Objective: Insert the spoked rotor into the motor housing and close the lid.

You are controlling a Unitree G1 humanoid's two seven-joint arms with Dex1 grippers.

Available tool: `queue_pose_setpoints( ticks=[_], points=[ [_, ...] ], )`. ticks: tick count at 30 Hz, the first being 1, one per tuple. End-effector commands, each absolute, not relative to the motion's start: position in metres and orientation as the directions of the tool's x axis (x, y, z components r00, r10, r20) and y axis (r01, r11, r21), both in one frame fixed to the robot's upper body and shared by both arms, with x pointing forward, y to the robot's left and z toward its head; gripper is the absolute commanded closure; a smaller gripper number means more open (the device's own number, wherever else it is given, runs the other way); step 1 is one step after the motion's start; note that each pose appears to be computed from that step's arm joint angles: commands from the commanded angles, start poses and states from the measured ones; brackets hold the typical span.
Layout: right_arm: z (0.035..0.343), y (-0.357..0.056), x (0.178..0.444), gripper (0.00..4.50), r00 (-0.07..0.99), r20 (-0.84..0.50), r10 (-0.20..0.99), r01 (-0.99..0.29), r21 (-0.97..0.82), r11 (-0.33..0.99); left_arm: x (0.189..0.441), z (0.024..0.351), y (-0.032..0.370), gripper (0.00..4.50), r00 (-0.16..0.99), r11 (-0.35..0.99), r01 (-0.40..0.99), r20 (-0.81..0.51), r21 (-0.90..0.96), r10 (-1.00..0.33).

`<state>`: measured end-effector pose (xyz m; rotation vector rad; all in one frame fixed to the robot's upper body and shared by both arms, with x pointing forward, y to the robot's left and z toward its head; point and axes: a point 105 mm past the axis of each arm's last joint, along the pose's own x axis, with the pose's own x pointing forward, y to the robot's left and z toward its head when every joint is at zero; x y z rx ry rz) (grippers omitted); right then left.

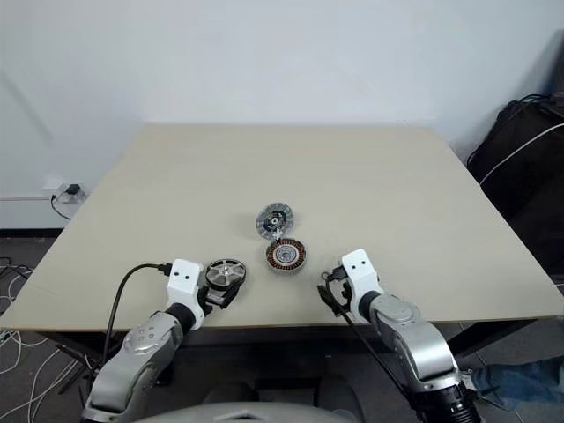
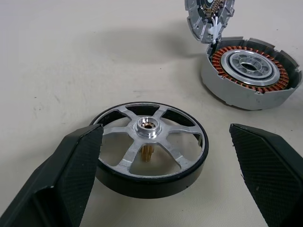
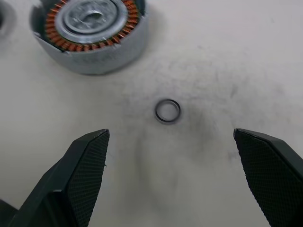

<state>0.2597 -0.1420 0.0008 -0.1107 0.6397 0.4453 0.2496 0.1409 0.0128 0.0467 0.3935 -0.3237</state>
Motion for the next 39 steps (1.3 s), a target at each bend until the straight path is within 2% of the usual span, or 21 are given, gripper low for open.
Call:
queue_pose_setpoints(
  ticks=[1,10,20,32,39],
  points=[
    [0.014,-0.146,0.271,0.03,0.765,-0.544,0.344,-0.41,0.0,0.912,0.256,0.025,0.14,0.0,0.896,0.949,0.315,-0.333,0.012,-0.293],
    [0.014,-0.146,0.272,0.03,0.77,-0.543,0.335,-0.403,-0.008,0.915,0.257,0.025,0.14,0.0,0.898,0.95,0.313,-0.329,0.012,-0.292],
    [0.018,-0.127,0.289,0.03,0.823,-0.448,0.349,-0.416,-0.057,0.908,0.257,0.025,0.137,0.0,0.897,0.947,0.321,-0.326,0.015,-0.299],
    [-0.004,-0.117,0.303,0.03,0.811,-0.459,0.363,-0.425,-0.036,0.904,0.257,0.026,0.138,0.0,0.903,0.951,0.308,-0.32,0.016,-0.286],
    [-0.023,-0.125,0.297,0.03,0.784,-0.512,0.352,-0.397,0.022,0.917,0.257,0.026,0.138,0.0,0.904,0.952,0.305,-0.32,0.016,-0.284]
  ],
)
